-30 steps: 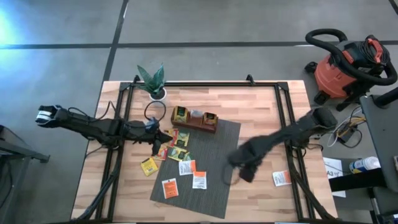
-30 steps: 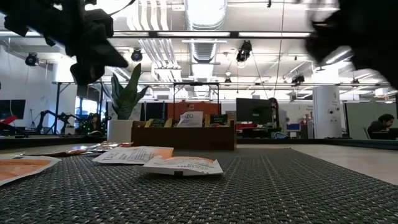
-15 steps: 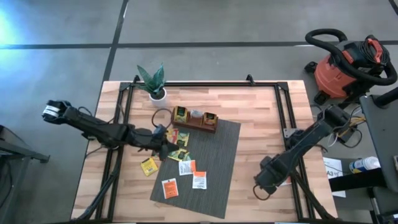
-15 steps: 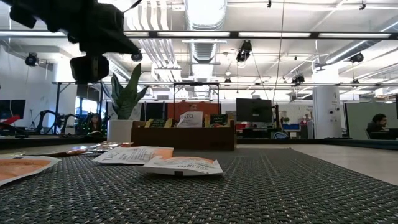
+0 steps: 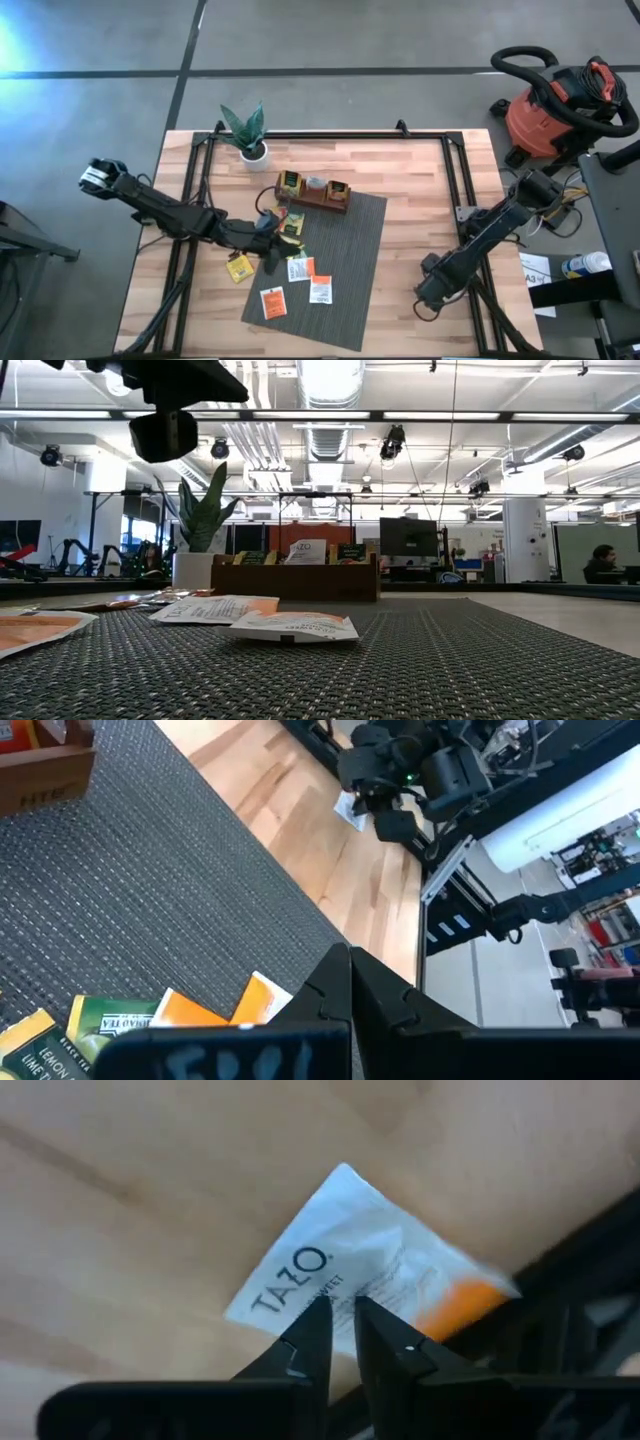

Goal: Pick & Place Tea
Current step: Put the white tea bag into the middle compartment of the wooden organizer

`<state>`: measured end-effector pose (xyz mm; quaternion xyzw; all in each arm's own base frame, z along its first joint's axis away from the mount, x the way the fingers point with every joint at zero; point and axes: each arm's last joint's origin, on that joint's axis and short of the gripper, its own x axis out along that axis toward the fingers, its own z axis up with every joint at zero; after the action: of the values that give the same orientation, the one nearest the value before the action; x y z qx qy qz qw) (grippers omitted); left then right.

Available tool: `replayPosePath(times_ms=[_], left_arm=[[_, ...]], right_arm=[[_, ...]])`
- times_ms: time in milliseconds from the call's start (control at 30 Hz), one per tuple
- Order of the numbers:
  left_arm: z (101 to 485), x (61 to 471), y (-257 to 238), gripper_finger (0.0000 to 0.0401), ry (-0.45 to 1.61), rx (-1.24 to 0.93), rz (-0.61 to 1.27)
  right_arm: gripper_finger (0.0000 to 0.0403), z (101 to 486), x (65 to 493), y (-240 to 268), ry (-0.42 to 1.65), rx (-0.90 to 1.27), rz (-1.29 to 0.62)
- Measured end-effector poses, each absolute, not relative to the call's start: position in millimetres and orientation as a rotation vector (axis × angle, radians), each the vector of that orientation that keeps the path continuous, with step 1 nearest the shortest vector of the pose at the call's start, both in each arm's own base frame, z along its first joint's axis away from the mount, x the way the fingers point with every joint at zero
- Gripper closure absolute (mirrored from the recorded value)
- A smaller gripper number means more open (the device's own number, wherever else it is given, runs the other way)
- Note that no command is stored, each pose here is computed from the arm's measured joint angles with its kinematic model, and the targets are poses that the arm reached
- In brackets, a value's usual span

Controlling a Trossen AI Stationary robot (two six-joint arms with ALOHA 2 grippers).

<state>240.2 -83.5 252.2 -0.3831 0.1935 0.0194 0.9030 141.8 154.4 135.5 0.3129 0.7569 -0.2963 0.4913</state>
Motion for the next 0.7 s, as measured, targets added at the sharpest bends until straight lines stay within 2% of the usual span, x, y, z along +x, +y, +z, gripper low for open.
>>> replayPosePath(times_ms=[333, 533, 700], left_arm=[[251, 245, -84, 0.0401, 0.391, -0.781, 0.079], [252, 245, -81, 0.0401, 0.357, -0.771, 0.133], [252, 245, -81, 0.0401, 0.344, -0.772, 0.151]], right_arm=[[0.0374, 122, 145, 151, 1.816, 0.855, -0.699], [0.0374, 122, 163, 141, 1.682, 0.89, -0.665], [0.0374, 123, 186, 128, 1.474, 0.912, -0.624]])
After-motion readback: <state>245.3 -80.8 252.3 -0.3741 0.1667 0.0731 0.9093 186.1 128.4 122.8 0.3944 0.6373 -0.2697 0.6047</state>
